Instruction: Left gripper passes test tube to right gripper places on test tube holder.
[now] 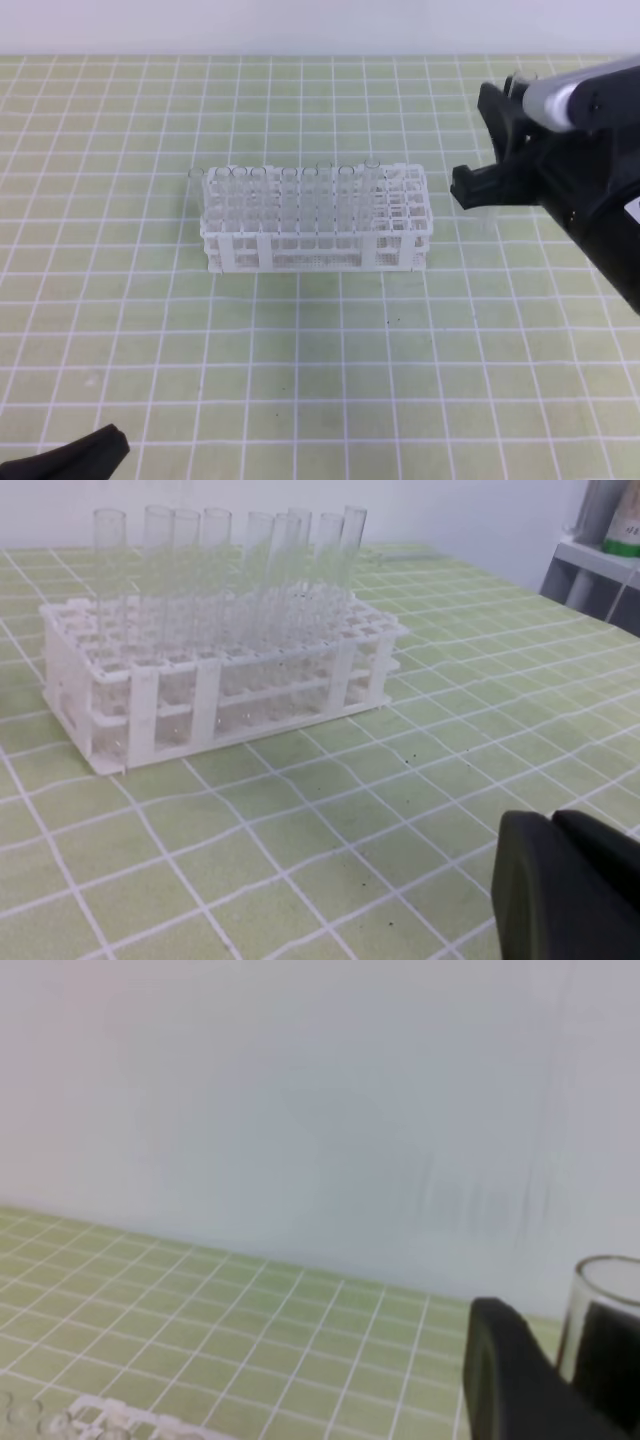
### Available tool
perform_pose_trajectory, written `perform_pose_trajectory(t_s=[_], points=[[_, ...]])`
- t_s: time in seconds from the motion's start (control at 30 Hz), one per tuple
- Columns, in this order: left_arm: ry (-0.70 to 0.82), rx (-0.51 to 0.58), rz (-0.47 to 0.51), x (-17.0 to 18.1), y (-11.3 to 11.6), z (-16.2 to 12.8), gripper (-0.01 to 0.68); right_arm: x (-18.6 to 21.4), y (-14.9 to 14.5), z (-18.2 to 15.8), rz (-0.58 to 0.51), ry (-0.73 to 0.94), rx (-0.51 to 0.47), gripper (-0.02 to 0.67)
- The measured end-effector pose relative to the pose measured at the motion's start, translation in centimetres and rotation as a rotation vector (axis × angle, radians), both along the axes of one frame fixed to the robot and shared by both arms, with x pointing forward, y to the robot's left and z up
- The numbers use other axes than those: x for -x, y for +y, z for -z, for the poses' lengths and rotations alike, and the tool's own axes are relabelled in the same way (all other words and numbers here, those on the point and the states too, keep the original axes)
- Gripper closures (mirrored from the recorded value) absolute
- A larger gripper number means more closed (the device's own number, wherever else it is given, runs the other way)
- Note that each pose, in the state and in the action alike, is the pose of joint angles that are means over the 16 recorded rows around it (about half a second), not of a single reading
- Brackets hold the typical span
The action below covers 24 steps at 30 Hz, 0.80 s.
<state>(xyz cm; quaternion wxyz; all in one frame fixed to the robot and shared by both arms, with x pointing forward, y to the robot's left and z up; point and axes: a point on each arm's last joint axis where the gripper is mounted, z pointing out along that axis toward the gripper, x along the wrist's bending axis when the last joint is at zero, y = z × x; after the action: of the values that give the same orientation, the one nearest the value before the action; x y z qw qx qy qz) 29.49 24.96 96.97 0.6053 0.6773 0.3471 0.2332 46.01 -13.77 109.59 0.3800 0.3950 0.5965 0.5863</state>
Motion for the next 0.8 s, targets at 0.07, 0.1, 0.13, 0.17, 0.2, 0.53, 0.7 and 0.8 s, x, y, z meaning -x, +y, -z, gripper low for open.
perform_pose_trajectory(t_s=[0.07,0.1,0.13,0.17,0.2,0.53,0.7,0.8], points=[[-0.001,-0.003,-0.001,0.0,0.0,0.0,0.675,-0.3,-0.2,0.1,0.021,-0.014,0.001,0.559],[-0.001,-0.003,-0.001,0.0,0.0,0.0,0.675,-0.5,-0.2,0.1,0.029,-0.022,0.003,0.559],[-0.001,-0.005,-0.002,0.0,0.0,0.1,0.675,-0.6,-0.3,0.2,0.036,-0.029,0.005,0.559],[-0.002,-0.008,-0.003,0.0,0.0,0.1,0.675,-0.8,-0.3,0.2,0.042,-0.035,0.008,0.559],[-0.002,-0.008,-0.004,0.0,0.0,0.1,0.675,-0.9,-0.2,0.3,0.045,-0.04,0.011,0.559],[-0.004,-0.011,-0.007,0.0,0.1,0.2,0.675,-1.6,0.3,1.3,0.049,-0.043,0.041,0.56],[-0.003,-0.008,-0.006,0.0,0.1,0.1,0.675,-1.6,0.5,1.6,0.036,-0.028,0.052,0.56],[-0.003,-0.008,-0.006,0.0,0.1,0.1,0.675,-1.5,0.5,1.7,0.028,-0.02,0.058,0.56]])
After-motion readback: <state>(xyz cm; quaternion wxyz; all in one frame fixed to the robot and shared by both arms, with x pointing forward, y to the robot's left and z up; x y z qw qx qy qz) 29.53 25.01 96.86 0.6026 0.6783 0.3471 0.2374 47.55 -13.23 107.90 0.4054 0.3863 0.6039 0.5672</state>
